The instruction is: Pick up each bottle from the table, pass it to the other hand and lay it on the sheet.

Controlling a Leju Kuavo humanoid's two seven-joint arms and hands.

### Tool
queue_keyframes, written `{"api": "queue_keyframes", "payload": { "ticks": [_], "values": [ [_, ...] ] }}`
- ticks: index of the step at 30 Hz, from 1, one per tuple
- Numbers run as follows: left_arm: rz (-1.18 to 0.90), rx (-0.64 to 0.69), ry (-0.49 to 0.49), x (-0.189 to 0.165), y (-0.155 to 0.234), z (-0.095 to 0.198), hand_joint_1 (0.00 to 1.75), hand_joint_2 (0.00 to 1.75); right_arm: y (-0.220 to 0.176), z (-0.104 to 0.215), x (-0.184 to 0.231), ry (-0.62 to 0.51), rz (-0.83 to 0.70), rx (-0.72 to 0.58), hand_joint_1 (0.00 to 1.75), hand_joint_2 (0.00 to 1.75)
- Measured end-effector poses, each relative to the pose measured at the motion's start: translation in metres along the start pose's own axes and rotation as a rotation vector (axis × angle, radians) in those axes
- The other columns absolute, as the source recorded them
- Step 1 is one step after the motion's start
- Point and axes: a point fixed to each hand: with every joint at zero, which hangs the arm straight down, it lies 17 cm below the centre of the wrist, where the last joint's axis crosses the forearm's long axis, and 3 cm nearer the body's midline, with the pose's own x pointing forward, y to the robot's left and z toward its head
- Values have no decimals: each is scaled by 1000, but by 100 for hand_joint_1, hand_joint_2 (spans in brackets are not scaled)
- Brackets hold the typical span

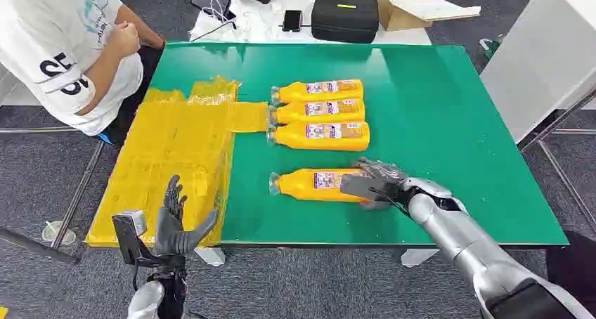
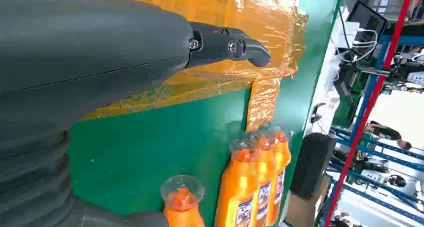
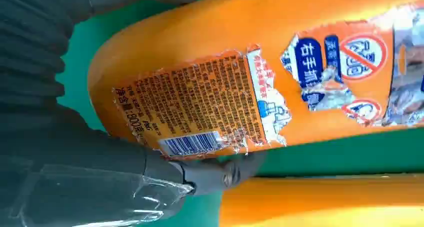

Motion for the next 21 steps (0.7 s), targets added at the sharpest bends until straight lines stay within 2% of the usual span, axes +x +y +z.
{"api": "queue_keyframes", "payload": {
  "ticks": [14,19,21],
  "values": [
    [28,9,16,-3,1,0,0,175,11,-15,34,-74,-31,-96,175,175],
    [42,10,13,-3,1,3,0,175,9,-6,65,-212,-119,-219,175,175],
    [45,10,15,-4,1,5,0,175,7,-2,74,-235,-152,-253,175,175]
  ]
}}
